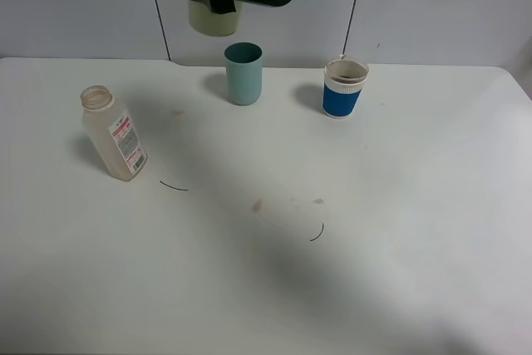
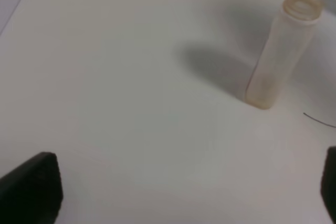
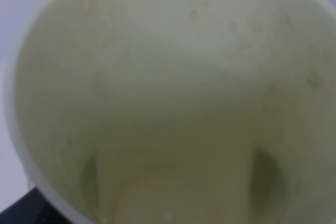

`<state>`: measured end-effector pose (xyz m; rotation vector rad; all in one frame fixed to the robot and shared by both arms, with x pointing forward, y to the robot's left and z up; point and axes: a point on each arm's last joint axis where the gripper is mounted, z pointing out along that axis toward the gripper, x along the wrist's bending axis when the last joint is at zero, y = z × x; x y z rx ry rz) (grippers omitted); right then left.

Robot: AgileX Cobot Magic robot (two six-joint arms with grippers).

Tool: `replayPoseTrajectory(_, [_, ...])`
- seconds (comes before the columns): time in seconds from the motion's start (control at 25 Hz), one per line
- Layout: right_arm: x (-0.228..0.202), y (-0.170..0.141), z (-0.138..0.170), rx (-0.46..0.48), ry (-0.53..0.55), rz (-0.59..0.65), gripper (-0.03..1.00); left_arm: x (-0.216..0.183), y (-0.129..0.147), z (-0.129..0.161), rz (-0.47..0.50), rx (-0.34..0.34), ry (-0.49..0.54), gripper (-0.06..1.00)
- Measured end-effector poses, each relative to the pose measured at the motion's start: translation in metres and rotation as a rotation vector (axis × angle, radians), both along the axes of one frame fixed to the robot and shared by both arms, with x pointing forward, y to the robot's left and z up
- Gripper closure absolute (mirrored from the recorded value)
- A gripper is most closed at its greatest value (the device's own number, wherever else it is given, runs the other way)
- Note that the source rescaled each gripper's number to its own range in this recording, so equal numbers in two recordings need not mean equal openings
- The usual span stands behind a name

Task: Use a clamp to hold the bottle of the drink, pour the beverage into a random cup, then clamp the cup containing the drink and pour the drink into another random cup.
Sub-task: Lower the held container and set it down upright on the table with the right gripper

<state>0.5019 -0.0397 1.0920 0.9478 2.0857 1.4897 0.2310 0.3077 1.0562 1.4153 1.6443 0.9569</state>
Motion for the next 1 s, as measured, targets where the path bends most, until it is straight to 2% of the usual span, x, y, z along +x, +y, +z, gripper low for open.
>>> replayPoseTrajectory(0.24, [-0.001, -0.014, -0.037, 0.049, -0.029, -0.114, 0.96, 0.0, 0.0, 0.0, 0.0, 0.0, 0.0, -0.05])
replayPoseTrajectory(0.36, [-0.007, -0.029, -0.066, 0.027, -0.045, -0.182, 0.96, 0.0, 0.0, 0.0, 0.0, 0.0, 0.0, -0.05])
replayPoseTrajectory(0.56, [-0.015, -0.043, -0.088, 0.008, -0.065, -0.226, 0.96, 0.0, 0.0, 0.0, 0.0, 0.0, 0.0, -0.05])
replayPoseTrajectory(0.72, [-0.023, -0.053, -0.103, 0.039, -0.098, -0.247, 0.96, 0.0, 0.0, 0.0, 0.0, 0.0, 0.0, -0.05])
replayPoseTrajectory(0.8, [-0.023, -0.052, -0.116, 0.052, -0.08, -0.235, 0.96, 0.0, 0.0, 0.0, 0.0, 0.0, 0.0, -0.05])
replayPoseTrajectory(1.0, [-0.017, -0.044, -0.153, 0.013, -0.04, -0.223, 0.96, 0.0, 0.0, 0.0, 0.0, 0.0, 0.0, -0.05])
